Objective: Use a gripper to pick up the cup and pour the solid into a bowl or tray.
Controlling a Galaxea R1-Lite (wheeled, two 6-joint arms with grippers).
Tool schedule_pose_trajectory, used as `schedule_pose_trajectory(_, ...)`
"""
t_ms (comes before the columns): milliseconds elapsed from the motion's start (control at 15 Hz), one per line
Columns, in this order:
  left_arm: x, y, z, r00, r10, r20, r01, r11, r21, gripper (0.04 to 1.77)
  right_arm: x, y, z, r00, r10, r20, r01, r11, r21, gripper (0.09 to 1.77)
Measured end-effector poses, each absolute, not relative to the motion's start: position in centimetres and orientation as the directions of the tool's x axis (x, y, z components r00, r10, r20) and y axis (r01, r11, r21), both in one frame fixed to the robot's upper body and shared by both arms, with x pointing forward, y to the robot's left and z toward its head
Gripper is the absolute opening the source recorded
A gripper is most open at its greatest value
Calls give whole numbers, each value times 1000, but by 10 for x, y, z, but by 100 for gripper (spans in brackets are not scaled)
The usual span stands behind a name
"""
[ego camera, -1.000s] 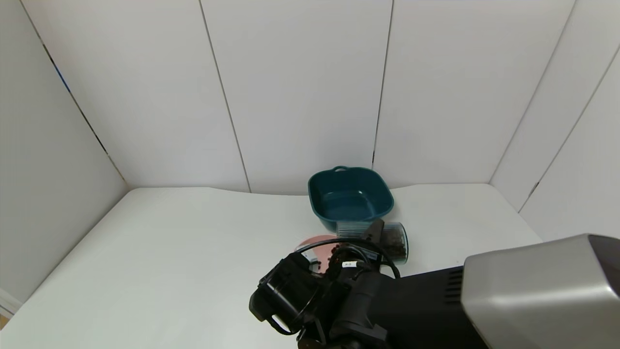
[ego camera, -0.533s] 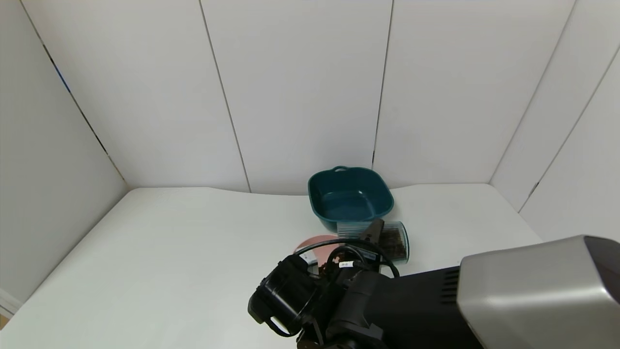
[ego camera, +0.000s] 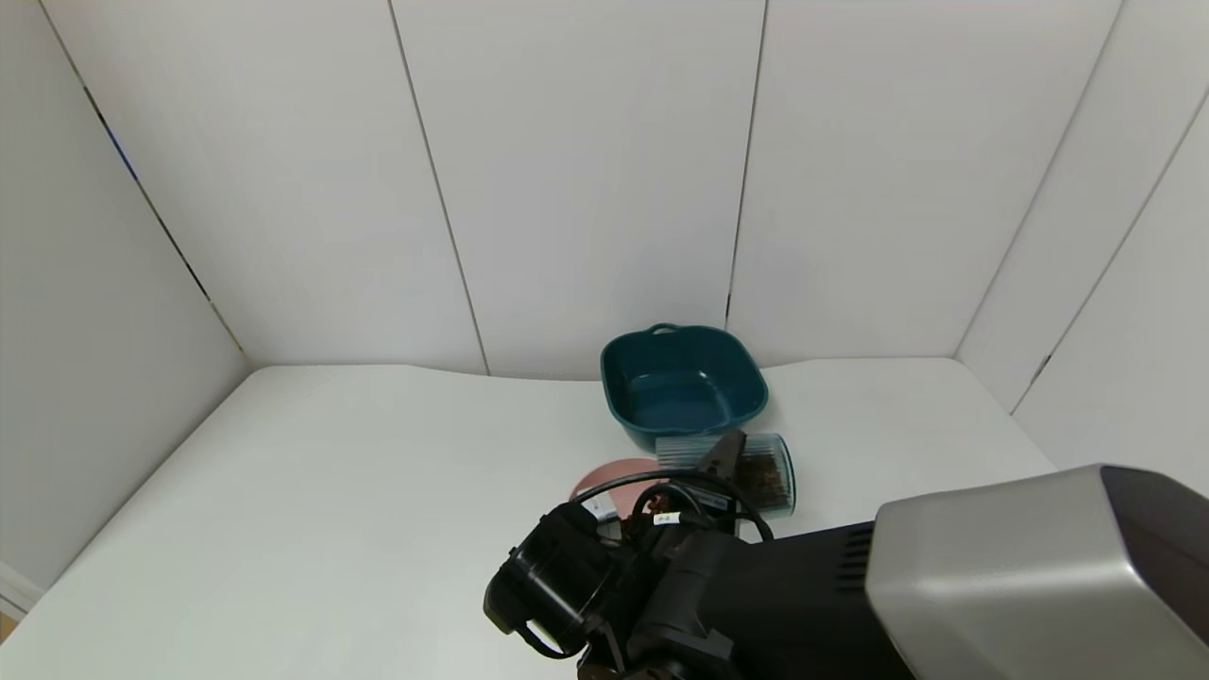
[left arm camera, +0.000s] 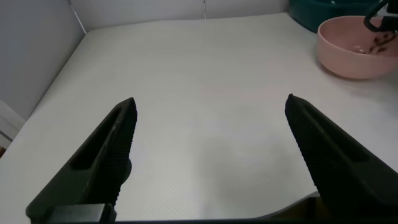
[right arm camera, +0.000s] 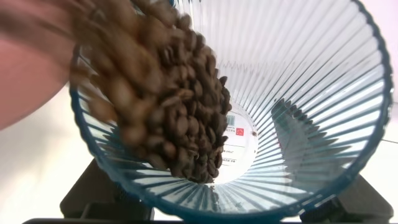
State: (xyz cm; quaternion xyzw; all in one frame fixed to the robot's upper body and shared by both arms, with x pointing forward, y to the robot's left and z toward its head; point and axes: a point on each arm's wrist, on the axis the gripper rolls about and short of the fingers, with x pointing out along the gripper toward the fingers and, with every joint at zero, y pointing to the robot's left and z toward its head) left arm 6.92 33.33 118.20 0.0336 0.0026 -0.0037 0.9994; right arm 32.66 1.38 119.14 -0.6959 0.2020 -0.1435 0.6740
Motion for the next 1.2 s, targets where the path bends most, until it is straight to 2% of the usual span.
schedule_pose_trajectory(1200, 69, 333, 1182, 1000, -7, -6, 8, 998, 67, 172, 330, 15, 1194, 869, -492, -51, -80, -39, -996, 132)
